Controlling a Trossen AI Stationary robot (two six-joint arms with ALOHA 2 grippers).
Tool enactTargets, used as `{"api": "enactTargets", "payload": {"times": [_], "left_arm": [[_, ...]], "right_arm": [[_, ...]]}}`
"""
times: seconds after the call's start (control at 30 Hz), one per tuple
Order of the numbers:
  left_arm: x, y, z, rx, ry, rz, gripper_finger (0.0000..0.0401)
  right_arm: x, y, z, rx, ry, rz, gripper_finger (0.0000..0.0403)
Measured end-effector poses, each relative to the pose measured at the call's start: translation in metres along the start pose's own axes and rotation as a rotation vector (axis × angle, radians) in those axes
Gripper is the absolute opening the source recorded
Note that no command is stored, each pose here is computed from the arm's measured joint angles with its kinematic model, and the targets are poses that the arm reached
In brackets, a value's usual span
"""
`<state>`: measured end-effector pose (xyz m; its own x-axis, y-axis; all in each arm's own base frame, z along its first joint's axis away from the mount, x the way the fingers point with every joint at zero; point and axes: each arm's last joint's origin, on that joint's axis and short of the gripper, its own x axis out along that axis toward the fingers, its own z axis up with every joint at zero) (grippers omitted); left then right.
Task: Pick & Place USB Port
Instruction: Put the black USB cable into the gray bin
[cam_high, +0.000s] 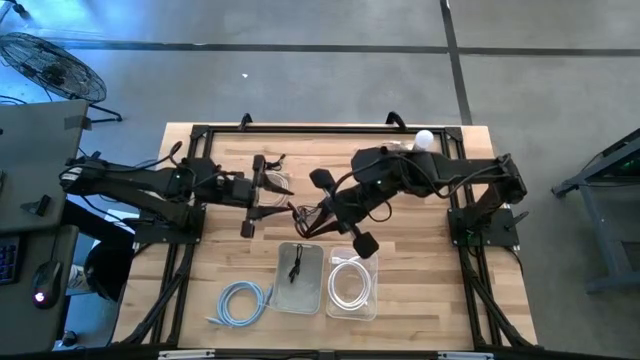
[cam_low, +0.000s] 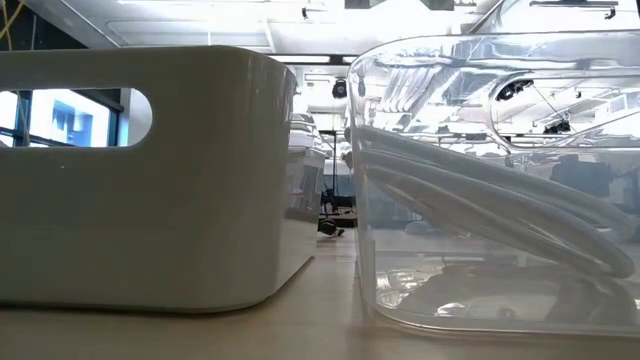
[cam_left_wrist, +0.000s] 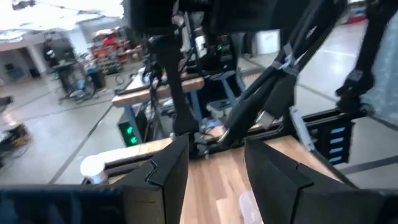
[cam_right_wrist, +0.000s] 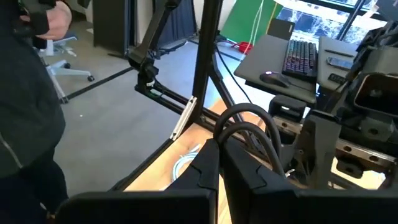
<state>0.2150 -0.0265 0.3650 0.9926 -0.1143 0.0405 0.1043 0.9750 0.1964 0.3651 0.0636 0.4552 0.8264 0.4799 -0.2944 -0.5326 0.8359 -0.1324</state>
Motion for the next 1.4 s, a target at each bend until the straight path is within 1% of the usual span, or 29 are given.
{"api": "enactTargets", "payload": {"times": [0.13,0.4,0.47,0.67,0.87,1.0,1.1,1.23,1.4], "left_arm": [[0.003,-0.002,-0.001,0.000,-0.012,-0.046,0.0154],[0.006,-0.002,-0.001,0.003,-0.022,-0.060,0.0154],[0.006,-0.002,0.000,0.003,-0.041,-0.074,0.0154],[0.010,-0.004,-0.002,0.003,-0.038,-0.098,0.0154],[0.018,-0.006,-0.007,-0.002,-0.043,-0.161,0.0154],[0.023,-0.007,-0.004,0.002,-0.110,-0.197,0.0154],[0.025,-0.006,-0.001,0.007,-0.154,-0.197,0.0154],[0.025,0.002,-0.002,-0.034,-0.166,-0.226,0.0154],[0.027,0.010,-0.006,-0.075,-0.148,-0.226,0.0154]], "right_arm": [[0.000,0.001,0.001,0.018,-0.022,0.051,0.0000],[0.000,0.001,0.002,0.025,-0.028,0.056,0.0000],[0.000,0.001,0.002,0.019,-0.028,0.054,0.0000],[0.000,0.001,0.003,0.010,-0.044,0.057,0.0000],[-0.002,-0.003,0.005,0.009,-0.079,0.080,0.0000],[-0.002,-0.004,0.005,0.009,-0.081,0.086,0.0000],[-0.003,-0.003,0.005,0.008,-0.084,0.101,0.0000],[-0.003,-0.003,0.005,0.000,-0.089,0.118,0.0000],[-0.003,-0.002,0.005,0.000,-0.091,0.129,0.0000]]}}
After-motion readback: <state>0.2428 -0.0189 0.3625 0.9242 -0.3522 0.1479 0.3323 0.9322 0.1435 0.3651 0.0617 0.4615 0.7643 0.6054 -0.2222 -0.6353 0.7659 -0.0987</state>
